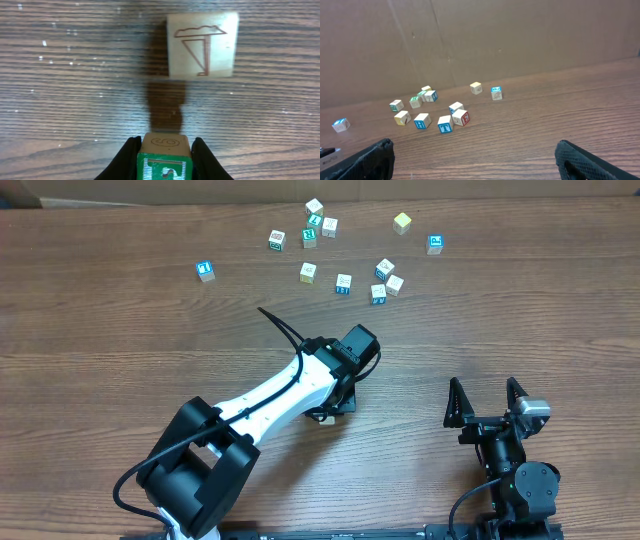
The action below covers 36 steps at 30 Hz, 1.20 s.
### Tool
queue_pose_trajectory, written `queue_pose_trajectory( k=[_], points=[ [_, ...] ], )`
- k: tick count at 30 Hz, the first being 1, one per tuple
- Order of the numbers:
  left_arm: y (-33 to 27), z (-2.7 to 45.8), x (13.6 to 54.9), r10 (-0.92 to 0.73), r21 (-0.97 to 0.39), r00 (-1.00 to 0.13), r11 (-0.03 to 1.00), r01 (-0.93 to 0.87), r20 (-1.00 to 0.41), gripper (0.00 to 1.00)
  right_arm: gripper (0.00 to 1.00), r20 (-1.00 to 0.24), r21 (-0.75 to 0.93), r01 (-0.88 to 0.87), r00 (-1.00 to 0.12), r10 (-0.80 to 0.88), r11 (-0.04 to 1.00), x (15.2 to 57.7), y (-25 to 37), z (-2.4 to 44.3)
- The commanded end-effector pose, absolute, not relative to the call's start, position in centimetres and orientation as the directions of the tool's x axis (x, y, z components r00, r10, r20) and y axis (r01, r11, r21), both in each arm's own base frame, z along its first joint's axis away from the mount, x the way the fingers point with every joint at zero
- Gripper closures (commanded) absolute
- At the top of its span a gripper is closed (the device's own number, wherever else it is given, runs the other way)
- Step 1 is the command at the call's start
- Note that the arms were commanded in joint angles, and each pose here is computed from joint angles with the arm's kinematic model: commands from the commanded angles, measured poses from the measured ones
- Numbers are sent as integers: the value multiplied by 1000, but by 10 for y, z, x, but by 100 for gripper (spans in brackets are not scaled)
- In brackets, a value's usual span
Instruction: Form a circle
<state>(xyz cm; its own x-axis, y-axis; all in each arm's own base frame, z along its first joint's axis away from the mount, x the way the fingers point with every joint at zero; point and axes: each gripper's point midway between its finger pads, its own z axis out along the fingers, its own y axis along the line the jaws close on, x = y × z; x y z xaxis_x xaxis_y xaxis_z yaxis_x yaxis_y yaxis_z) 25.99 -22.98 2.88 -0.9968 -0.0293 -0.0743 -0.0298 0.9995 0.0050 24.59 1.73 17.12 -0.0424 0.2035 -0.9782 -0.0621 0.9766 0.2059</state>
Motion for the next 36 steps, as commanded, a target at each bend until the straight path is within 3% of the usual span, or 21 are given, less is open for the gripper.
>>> queue_pose_trajectory(
  k=[1, 13, 15, 17, 27, 36],
  points=[
    [-229, 23, 255, -27, 20, -997, 999, -29, -78, 78, 0, -981, 192, -67, -37, 189, 979, 246, 17, 170],
    [-229, 19, 252, -26, 12, -997, 1000, -27, -69, 52, 0, -981, 192, -67, -37, 189, 979, 246, 17, 170],
    [-229, 18, 250, -23, 10, -998, 1000, -23, -56, 42, 0, -981, 192, -67, -37, 189, 979, 246, 17, 170],
    [-230, 18, 244, -22, 0, -999, 1000, -22, -29, 38, 0, -981, 192, -67, -37, 189, 979, 246, 17, 170],
    [-232, 18, 236, -22, -13, -1000, 1000, -22, 16, 55, 0, -981, 192, -67, -37, 189, 979, 246, 17, 170],
    [-231, 18, 233, -22, -10, -999, 1000, -22, 29, 60, 0, -981, 192, -67, -37, 189, 979, 246, 17, 170]
  ],
)
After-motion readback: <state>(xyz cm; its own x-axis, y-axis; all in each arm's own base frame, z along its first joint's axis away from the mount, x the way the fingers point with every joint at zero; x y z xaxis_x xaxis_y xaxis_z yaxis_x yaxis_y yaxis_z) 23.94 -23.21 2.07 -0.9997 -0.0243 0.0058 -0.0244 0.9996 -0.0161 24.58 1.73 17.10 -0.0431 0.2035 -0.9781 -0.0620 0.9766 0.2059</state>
